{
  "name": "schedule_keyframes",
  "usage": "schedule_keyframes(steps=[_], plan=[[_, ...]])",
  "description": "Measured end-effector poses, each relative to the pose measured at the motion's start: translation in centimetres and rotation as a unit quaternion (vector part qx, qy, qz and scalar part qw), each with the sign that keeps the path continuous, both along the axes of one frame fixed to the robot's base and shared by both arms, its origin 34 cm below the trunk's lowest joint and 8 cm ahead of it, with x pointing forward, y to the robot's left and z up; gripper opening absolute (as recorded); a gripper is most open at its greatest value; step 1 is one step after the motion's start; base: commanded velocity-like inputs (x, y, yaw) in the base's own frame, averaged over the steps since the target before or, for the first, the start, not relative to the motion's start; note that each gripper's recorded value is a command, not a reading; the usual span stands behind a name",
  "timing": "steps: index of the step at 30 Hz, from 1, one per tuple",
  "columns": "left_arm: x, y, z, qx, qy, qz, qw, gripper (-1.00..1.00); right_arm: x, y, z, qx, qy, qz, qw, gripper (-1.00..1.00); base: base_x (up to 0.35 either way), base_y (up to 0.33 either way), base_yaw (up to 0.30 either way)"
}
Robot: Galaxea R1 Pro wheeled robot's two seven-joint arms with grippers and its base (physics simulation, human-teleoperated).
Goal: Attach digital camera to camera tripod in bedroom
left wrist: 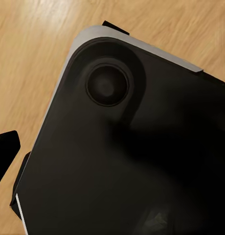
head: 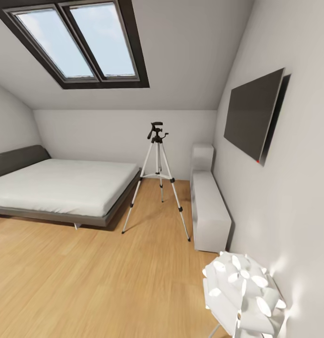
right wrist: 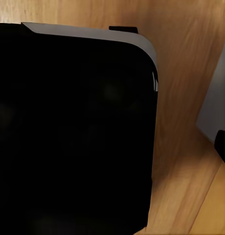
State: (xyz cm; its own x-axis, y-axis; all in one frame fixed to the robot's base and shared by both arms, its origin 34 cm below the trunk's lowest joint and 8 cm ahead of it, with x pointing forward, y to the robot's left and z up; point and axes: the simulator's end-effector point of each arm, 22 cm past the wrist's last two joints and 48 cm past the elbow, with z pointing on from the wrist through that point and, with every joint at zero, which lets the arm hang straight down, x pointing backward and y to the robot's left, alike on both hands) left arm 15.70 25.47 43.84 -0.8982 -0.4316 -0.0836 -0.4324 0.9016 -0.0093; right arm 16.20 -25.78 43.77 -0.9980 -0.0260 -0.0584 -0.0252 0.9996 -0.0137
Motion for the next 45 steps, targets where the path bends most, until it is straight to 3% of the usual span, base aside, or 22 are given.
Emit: schedule_keyframes(steps=[31, 45], plan=[[0.02, 0.05, -0.01, 0.001, 0.0, 0.002, 1.0, 1.0, -0.01, 0.12, -0.01, 0.002, 0.001, 0.001, 1.0, 1.0, 0.051, -0.023, 0.001], [0.02, 0.04, -0.01, 0.001, 0.0, 0.002, 1.0, 1.0, 0.0, 0.12, -0.01, 0.001, 0.0, 0.002, 1.0, 1.0, 0.008, -0.005, 0.125]])
